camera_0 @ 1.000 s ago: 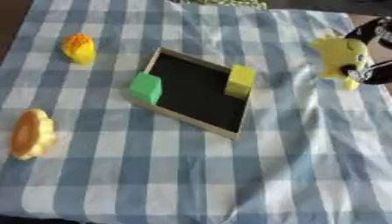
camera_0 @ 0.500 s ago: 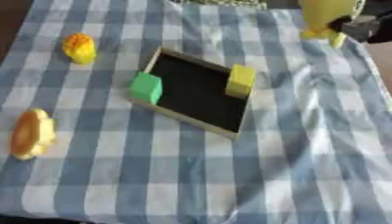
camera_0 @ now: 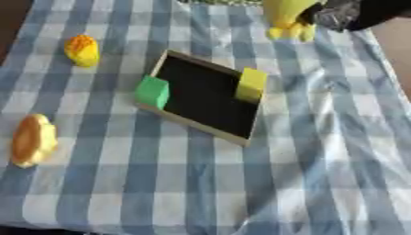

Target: Pick up objects on the table and place them in the box.

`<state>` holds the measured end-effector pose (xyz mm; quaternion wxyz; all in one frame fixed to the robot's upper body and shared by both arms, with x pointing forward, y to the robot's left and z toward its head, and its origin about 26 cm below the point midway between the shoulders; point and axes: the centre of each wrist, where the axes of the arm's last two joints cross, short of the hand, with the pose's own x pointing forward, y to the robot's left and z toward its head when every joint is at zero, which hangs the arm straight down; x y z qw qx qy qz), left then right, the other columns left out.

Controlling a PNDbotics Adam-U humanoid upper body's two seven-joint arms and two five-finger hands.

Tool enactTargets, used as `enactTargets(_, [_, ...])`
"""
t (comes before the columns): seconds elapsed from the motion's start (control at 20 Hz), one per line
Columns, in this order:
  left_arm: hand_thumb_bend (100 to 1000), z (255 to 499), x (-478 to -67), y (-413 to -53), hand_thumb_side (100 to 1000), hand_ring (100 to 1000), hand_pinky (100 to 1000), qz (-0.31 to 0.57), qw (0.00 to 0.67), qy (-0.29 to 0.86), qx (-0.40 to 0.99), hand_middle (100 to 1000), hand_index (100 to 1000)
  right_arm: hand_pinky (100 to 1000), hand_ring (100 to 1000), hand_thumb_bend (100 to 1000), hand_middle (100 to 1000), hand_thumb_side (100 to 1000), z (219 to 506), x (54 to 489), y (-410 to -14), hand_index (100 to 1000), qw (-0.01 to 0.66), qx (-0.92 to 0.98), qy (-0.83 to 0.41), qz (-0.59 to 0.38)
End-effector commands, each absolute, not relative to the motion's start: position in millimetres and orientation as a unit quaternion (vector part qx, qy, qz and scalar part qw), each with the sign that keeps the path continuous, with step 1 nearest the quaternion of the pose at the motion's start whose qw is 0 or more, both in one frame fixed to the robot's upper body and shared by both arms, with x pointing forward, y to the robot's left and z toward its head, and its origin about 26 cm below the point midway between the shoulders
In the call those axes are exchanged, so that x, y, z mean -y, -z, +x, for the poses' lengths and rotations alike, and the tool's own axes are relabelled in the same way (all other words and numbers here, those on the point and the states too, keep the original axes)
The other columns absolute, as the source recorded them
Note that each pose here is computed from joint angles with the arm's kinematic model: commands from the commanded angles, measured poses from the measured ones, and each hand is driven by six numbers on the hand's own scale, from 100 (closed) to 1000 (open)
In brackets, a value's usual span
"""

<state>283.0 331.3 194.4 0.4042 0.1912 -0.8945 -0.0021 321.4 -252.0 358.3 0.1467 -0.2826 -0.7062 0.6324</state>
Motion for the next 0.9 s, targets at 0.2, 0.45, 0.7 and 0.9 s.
enactTargets(0.2, [100,282.9,-331.1,-208.7,516,803,936,0.189,0.383,0.022,0.904,747,792,807,627,210,563,189,365.3,233.2,-346.4,703,0.156,0.679,-0.665,-0.268])
enactTargets(0.45, [100,283.2,-330.0,-208.1,523,802,937,0.185,0.385,0.02,0.904,746,792,807,631,205,564,198,390.9,225.4,-328.9,704,0.165,0.665,-0.681,-0.26])
enactTargets(0.7, [100,283.3,-329.0,-206.8,528,802,937,0.182,0.388,0.018,0.904,746,792,806,630,180,564,195,406.5,216.7,-308.2,704,0.17,0.652,-0.695,-0.252])
enactTargets(0.9, [100,283.1,-328.6,-205.4,534,802,937,0.181,0.391,0.016,0.903,746,792,804,635,188,566,211,415.0,210.2,-293.2,705,0.176,0.642,-0.704,-0.247])
